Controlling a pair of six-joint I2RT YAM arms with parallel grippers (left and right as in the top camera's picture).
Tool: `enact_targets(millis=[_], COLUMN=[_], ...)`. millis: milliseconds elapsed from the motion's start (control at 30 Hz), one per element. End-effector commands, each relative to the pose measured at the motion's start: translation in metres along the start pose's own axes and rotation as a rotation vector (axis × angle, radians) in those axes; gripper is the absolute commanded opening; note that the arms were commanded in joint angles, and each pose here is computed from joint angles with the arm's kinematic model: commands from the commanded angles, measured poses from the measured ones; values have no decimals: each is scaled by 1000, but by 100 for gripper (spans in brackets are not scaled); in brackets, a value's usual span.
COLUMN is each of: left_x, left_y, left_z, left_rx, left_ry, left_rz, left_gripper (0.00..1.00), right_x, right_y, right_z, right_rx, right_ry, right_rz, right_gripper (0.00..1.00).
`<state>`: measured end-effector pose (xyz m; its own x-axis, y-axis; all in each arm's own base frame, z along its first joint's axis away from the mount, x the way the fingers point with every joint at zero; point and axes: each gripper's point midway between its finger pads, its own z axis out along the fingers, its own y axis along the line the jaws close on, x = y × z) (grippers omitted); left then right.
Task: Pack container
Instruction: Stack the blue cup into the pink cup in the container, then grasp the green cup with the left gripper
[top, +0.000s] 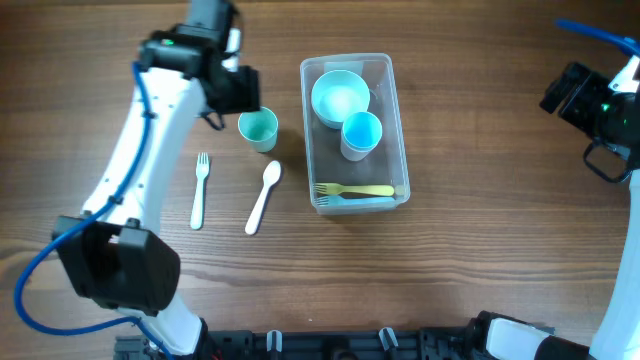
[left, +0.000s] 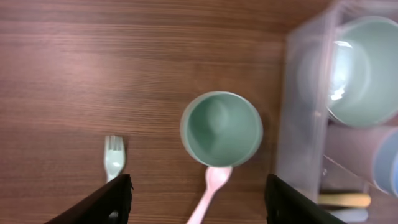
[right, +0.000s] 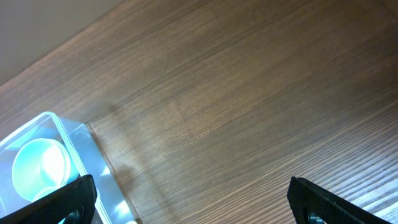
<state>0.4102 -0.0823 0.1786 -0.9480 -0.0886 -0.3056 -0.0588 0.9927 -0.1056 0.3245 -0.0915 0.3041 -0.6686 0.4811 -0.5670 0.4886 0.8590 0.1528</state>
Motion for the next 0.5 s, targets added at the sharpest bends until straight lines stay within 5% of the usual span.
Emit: enact_targets(millis=[0, 300, 400, 467], left_x=[-2, 31, 34, 33], left_y=[20, 33, 34, 32], left_z=[20, 125, 132, 132], left_rx=[36, -28, -32, -23], left_ry=[66, 317, 332, 328], left_rz=[-102, -122, -124, -124], left_gripper=[66, 49, 37, 16], right_x=[2, 2, 2, 2], right_y=[0, 0, 0, 0], right_z=[4, 4, 4, 4], right_rx=[0, 0, 0, 0], right_ry=[12, 12, 12, 12], right_rz=[21, 21, 21, 21], right_gripper=[100, 100, 100, 100])
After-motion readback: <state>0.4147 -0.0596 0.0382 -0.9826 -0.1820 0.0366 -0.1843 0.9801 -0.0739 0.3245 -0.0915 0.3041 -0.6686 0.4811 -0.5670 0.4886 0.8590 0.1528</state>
